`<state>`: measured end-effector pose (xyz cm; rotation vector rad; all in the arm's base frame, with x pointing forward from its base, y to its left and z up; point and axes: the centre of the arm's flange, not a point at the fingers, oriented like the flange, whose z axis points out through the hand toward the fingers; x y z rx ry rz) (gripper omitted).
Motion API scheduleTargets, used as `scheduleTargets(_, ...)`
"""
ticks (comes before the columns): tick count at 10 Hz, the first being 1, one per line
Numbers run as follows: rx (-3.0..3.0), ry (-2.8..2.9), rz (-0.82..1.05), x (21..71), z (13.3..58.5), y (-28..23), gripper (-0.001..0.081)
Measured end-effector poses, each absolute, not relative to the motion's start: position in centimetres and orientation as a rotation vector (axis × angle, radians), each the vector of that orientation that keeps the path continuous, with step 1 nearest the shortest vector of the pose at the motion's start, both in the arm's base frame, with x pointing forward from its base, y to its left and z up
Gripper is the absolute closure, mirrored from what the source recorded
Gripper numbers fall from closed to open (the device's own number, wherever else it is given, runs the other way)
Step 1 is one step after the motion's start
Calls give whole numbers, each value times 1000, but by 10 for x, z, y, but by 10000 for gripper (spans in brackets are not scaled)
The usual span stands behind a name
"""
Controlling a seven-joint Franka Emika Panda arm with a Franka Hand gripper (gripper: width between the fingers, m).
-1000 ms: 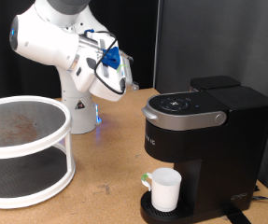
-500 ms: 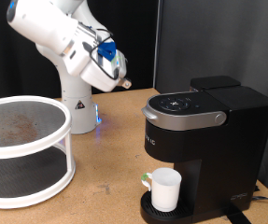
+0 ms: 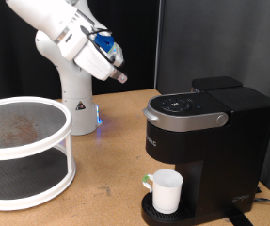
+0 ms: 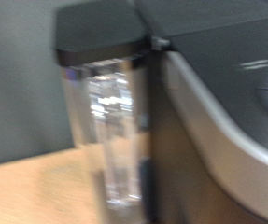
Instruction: Make a cup of coffee with the keurig machine
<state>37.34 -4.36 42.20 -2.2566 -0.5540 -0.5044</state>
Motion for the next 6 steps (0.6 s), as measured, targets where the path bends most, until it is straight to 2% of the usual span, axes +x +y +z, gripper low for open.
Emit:
scheduleTargets(3, -2259, -568, -680, 382, 444, -47, 6)
scheduleTargets(6, -2247, -563, -689, 383, 446, -46, 6)
